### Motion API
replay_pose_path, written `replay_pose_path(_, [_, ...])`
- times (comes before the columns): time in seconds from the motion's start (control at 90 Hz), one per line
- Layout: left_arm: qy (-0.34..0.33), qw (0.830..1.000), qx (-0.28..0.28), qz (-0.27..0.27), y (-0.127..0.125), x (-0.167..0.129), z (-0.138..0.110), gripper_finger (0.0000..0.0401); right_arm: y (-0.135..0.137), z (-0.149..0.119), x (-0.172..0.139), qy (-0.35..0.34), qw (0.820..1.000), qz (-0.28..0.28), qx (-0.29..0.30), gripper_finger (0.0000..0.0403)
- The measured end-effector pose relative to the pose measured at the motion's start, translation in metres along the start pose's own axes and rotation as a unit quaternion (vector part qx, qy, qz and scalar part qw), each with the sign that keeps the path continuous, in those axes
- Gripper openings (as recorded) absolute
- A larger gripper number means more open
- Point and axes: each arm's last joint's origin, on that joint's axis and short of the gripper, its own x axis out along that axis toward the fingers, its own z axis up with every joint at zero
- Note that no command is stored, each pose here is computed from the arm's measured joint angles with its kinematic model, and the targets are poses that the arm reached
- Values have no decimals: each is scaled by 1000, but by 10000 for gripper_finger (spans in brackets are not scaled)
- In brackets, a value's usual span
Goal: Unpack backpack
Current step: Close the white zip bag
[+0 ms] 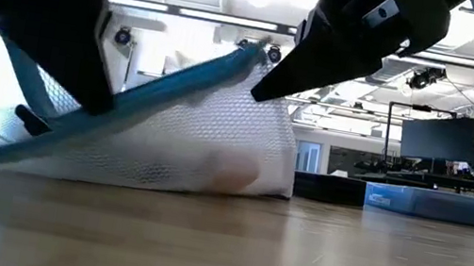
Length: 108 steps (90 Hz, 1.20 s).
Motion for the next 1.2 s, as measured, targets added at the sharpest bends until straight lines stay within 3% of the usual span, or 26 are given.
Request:
replay_pose_path(0.189, [-7,1000,4,1,-2,-2,-2,0,0,0,0,0,1000,-2,0,0])
replay_pose_path(0.478, [-48,995,8,-92,-19,-5,10,19,0,0,0,-1,1000,-6,0,0])
replay_pose_path(0.7, [-59,993,3,-104,-22,-6,12,52,0,0,0,-1,1000,-8,1,0])
replay_pose_path(0.844, [-94,988,-10,-118,-28,-10,16,49,0,0,0,-1,1000,-8,1,0])
replay_pose_path(1.056, [-116,990,-11,-79,-26,-11,15,7,-1,0,0,-2,1000,-12,1,0])
replay_pose_path(1.2, [-99,994,-19,-47,-16,-3,17,4,-1,0,0,-1,1000,-12,1,0])
